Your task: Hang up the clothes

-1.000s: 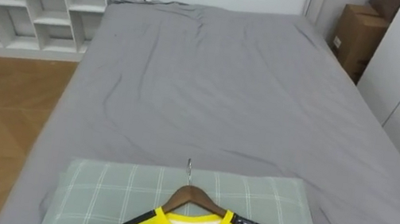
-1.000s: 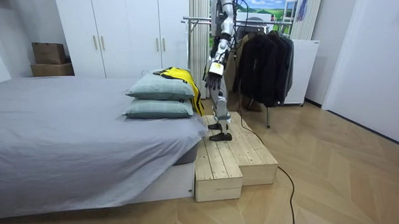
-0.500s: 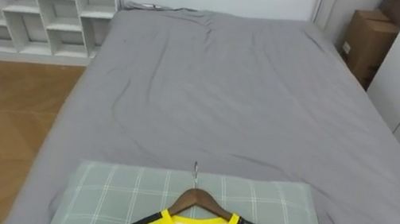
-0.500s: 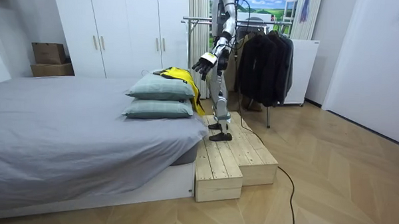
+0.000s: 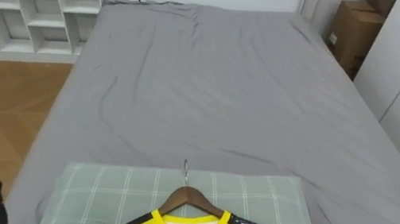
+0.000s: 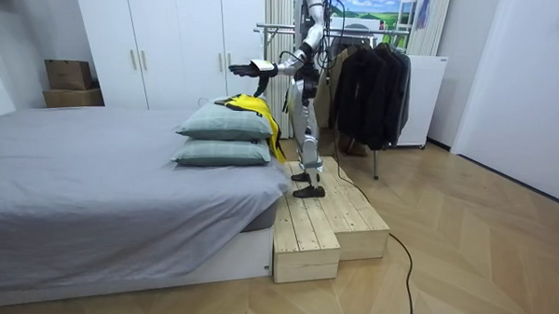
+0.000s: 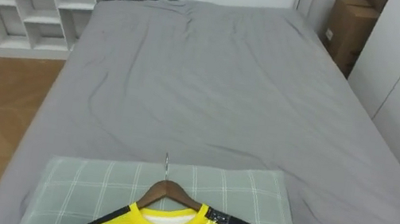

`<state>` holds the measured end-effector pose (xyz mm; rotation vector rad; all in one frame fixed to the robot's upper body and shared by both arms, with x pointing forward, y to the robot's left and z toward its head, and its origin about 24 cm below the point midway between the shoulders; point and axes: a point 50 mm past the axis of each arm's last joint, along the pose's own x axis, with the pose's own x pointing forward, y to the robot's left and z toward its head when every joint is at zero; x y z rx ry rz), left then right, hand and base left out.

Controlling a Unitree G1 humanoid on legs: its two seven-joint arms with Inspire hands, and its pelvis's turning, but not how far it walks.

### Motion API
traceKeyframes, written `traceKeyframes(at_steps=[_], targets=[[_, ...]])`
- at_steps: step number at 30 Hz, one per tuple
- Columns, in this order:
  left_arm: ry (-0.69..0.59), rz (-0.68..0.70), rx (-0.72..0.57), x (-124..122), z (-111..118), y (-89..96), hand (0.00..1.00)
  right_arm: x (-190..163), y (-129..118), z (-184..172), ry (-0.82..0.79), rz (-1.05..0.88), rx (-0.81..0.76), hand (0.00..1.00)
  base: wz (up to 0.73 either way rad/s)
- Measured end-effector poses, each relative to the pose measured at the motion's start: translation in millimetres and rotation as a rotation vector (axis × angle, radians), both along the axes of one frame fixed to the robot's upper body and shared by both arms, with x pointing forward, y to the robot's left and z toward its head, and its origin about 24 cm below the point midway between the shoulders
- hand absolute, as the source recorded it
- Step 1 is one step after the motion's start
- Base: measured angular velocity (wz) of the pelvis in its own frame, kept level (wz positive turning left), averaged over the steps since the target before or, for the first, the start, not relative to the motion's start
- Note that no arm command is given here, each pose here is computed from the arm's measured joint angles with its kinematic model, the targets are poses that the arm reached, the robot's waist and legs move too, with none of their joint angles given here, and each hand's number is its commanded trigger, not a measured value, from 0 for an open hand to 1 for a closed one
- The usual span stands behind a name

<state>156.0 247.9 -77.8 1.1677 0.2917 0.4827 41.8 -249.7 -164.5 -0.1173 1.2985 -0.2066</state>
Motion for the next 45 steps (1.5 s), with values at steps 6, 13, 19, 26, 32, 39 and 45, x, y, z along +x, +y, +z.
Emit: traceKeyframes(at_steps=[6, 13, 19, 26, 32, 39, 45], targets=[[-0.019, -0.049, 0.025, 5.8, 2.6, -5.0, 0.0, 2.3, 0.0, 0.4, -0.012, 0.003, -0.003, 0.0, -0.06], [-0.038, -0.092, 0.038, 7.6, 2.5, -14.2, 0.0, 2.6, 2.7, -0.3, -0.001, 0.041, 0.0, 0.0, -0.02], [-0.043, -0.123, 0.054, 9.8, 3.8, -17.8, 0.0, 1.4, 2.7, -0.6, 0.005, 0.045, 0.001, 0.0, 0.0], [-0.004, -0.157, 0.078, 9.4, 0.8, -20.7, 0.0, -0.9, 3.3, -1.0, 0.013, 0.043, 0.015, 0.0, -0.06], [0.069, -0.172, 0.085, 6.8, -5.3, -21.0, 0.0, -1.2, 3.9, -1.3, 0.019, 0.042, 0.016, 0.0, -0.12], [0.13, -0.179, 0.075, 0.4, -13.6, -21.5, 0.0, 0.6, 3.8, -1.1, 0.025, 0.081, 0.005, 0.0, -0.01], [0.152, -0.184, 0.069, -2.3, -17.2, -23.9, 0.0, 0.6, 3.9, -1.1, 0.025, 0.081, 0.005, 0.0, 0.0]])
